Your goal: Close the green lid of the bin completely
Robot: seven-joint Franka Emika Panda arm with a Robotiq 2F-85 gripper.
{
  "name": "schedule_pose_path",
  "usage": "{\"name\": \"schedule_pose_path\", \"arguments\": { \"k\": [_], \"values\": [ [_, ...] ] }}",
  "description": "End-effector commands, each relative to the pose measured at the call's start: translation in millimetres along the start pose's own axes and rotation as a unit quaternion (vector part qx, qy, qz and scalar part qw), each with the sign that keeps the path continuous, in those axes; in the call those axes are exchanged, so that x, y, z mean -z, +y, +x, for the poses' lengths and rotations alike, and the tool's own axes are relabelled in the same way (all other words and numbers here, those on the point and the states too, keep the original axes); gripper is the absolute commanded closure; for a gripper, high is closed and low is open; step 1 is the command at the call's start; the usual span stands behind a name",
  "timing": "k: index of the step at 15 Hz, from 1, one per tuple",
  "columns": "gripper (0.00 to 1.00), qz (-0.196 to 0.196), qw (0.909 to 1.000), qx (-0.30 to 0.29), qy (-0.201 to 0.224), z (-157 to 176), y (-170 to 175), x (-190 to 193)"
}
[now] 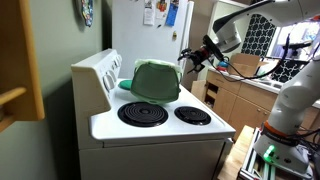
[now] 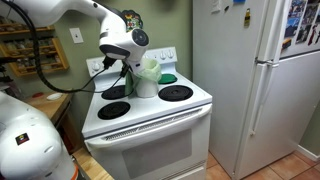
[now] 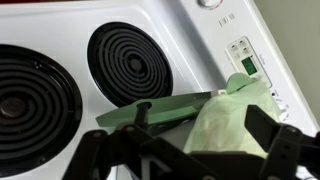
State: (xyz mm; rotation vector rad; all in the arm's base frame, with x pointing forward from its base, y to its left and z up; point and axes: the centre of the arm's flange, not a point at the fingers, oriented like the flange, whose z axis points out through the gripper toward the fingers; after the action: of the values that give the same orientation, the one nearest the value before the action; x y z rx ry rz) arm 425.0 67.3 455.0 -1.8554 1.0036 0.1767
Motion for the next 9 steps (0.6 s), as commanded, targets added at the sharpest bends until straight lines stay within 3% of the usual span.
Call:
{"name": "schedule_pose_path", "arguments": {
  "k": [1, 5, 9],
  "values": [
    [0.01, 0.001, 0.9998, 0.018, 0.004, -1, -1, 0],
    [0.00, 0.002, 0.9993, 0.037, 0.006, -3, -2, 0],
    [0.00, -0.055, 0.9868, 0.151, 0.019, -14, 8, -2]
  ]
}}
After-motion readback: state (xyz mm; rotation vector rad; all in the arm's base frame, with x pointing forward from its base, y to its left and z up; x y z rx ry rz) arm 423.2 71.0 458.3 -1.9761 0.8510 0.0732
